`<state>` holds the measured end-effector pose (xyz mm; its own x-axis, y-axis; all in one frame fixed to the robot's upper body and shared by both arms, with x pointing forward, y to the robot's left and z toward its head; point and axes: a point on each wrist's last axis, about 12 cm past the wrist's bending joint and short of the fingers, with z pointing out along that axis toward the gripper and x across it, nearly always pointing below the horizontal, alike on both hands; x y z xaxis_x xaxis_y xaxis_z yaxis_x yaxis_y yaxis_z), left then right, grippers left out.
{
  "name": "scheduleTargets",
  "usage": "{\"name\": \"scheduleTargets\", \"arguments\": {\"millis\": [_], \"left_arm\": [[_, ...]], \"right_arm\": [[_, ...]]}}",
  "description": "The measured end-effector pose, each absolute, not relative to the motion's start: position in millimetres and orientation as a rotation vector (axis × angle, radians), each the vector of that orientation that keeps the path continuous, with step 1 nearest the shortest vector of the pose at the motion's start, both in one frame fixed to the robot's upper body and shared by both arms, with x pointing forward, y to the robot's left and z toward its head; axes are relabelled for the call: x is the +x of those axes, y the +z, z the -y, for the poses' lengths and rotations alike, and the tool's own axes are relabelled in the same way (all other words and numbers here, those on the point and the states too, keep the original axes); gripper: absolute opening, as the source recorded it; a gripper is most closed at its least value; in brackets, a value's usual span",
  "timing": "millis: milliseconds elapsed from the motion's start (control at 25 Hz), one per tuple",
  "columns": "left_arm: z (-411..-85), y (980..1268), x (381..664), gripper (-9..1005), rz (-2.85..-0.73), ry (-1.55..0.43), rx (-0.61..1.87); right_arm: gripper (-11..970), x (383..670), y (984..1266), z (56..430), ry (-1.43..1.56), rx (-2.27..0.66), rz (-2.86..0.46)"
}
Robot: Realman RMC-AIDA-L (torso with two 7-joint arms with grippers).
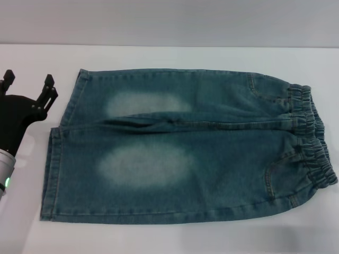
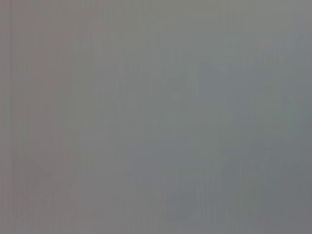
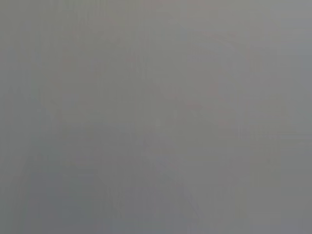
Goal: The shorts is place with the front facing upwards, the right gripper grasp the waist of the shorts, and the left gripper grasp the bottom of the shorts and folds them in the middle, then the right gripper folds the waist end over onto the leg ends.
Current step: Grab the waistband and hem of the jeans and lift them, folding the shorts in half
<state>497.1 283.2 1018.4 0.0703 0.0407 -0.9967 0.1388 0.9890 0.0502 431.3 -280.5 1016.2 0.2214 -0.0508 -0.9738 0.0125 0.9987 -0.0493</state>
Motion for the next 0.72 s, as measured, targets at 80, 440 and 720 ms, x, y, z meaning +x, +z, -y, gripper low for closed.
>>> {"name": "scheduleTargets", "arguments": {"millis": [80, 440, 720], "left_arm": [[-283, 1018, 497, 851, -1.5, -0.075, 0.147], [-279, 1020, 498, 847, -1.493, -0.09, 0.168], [-264, 1029, 510, 844, -1.517, -0.152, 0.184]], "right_arm": [[694, 431, 1016, 280, -0.043, -0.032, -1.347], [693, 434, 1019, 273, -0.01, -0.032, -1.336], [693, 471, 1024, 253, 0.097, -0.043, -1.459]]}}
